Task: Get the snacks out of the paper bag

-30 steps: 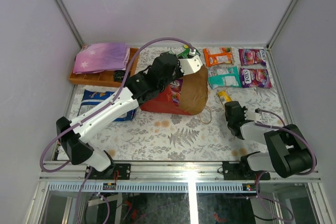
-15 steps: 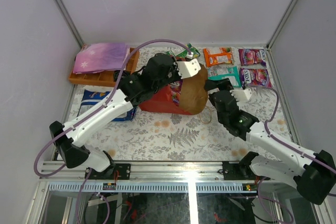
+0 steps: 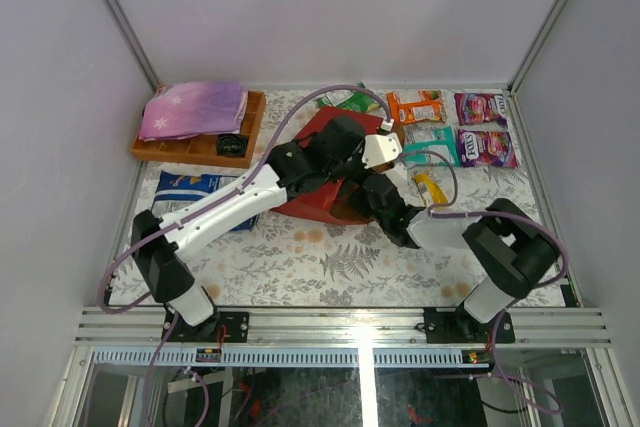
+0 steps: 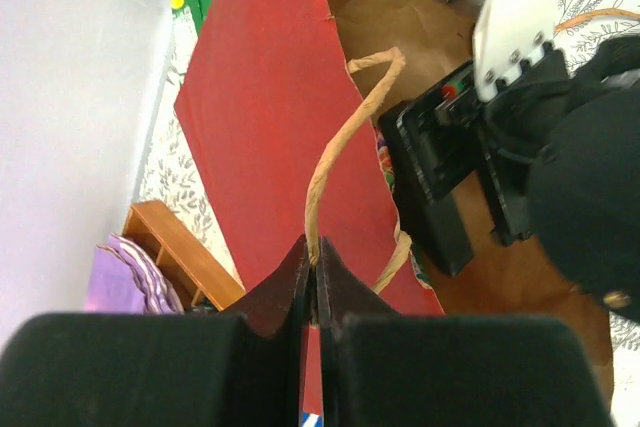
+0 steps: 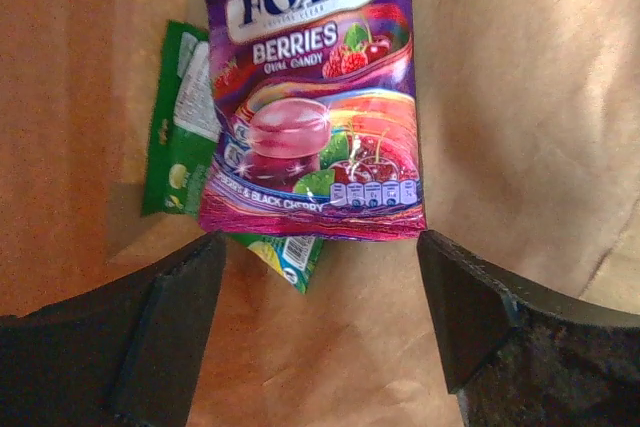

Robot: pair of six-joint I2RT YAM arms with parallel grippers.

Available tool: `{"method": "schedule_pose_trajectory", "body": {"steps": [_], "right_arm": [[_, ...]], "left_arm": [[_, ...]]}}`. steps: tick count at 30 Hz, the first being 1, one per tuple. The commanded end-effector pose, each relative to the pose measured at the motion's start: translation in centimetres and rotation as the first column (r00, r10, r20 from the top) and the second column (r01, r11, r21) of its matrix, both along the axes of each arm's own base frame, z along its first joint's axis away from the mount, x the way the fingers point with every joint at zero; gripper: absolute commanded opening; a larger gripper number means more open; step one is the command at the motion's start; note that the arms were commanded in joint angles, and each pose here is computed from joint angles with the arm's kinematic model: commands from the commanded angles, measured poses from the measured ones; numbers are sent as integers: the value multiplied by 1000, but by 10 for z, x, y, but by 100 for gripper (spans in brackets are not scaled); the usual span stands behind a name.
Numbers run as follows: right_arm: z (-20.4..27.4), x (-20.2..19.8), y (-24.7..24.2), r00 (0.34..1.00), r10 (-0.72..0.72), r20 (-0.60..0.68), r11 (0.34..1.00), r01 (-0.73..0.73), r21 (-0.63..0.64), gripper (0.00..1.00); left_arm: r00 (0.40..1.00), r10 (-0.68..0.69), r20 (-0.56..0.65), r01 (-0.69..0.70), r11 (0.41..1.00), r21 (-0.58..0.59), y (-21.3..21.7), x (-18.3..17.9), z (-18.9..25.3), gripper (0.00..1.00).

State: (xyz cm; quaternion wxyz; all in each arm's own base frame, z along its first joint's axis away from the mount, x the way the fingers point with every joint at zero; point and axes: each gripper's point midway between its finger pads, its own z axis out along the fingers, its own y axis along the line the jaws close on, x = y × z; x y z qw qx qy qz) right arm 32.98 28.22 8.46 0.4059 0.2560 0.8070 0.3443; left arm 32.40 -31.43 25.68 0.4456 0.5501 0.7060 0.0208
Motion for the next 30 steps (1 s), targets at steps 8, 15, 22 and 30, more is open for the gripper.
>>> {"method": "schedule_pose_trajectory", "body": {"steps": [8,15,22,30], "right_arm": [[-46,23,20,995,30,-98,996,-21,87,92],[-92,37,31,984,-18,-179,990,42,133,91],[-94,65,51,989,-30,-145,987,52,149,80],[-44,78,75,996,84,33,966,-89,242,0]], "left_arm": [[975,210,73,-203,975,-93,-15,9,-11,0],[943,307,128,-274,936,-222,-11,18,8,0],[939,327,105,-284,911,-299,-14,16,9,0],[928,345,140,-286,901,-326,-7,17,19,0]]}}
